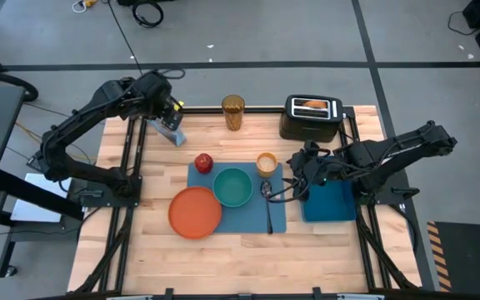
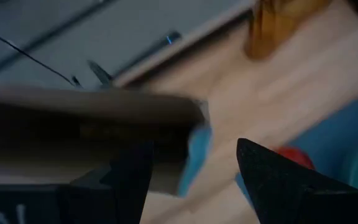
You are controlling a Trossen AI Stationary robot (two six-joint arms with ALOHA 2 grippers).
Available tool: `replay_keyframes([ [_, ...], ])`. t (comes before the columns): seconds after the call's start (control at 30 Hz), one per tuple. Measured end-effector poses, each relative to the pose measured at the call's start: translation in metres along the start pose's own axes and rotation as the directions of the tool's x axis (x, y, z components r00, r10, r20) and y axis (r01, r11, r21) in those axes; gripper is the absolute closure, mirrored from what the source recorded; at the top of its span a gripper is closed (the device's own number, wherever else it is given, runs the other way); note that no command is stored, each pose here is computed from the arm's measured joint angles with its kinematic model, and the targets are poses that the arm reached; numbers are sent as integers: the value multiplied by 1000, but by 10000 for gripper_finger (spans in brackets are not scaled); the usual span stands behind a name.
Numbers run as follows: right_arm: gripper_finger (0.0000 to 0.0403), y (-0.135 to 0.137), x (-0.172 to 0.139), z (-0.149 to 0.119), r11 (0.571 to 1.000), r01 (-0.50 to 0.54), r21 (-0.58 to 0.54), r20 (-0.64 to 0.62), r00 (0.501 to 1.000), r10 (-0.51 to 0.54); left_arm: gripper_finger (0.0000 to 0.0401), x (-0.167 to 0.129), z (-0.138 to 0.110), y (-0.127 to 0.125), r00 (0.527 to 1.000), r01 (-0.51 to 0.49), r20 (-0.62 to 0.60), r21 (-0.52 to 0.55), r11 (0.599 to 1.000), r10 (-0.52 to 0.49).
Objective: Arrange a breakfast setting
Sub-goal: Pour the cereal from the cereal box into the green bowl
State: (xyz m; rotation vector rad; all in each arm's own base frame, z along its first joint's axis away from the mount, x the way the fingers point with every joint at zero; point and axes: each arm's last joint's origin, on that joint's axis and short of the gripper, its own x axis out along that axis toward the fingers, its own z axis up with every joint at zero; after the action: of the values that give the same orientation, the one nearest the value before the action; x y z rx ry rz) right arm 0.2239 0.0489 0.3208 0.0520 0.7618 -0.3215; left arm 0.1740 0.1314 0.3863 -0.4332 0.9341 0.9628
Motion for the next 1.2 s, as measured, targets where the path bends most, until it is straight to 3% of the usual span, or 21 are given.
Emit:
replay_keyframes([
  [0.13, 121, 1, 3, -2, 1000, -10, 1, -2, 1000, 10, 176, 13, -11, -2, 995, 0, -103, 32, 1000, 3],
  [0.27, 121, 3, 4, 1, 1000, -22, -2, 28, 999, 22, 218, 27, -19, -5, 987, -6, -159, 85, 996, 20],
  [0.53, 126, 22, 23, 5, 977, -89, -193, 31, 995, 97, 387, 28, -22, -7, 985, 12, -173, 79, 997, 2],
  [0.77, 132, 42, 56, 20, 960, 76, -269, 191, 981, -24, 395, -4, -11, 0, 992, 22, -125, 17, 1000, -19],
  [0.97, 112, 51, 71, 40, 933, 211, -291, 382, 920, -89, 397, -52, -4, 12, 994, 70, -86, -59, 996, -75],
  [1.2, 61, 49, 109, 57, 943, 191, -271, 492, 870, -35, 397, -101, -2, 18, 957, 289, 18, -109, 951, -289],
])
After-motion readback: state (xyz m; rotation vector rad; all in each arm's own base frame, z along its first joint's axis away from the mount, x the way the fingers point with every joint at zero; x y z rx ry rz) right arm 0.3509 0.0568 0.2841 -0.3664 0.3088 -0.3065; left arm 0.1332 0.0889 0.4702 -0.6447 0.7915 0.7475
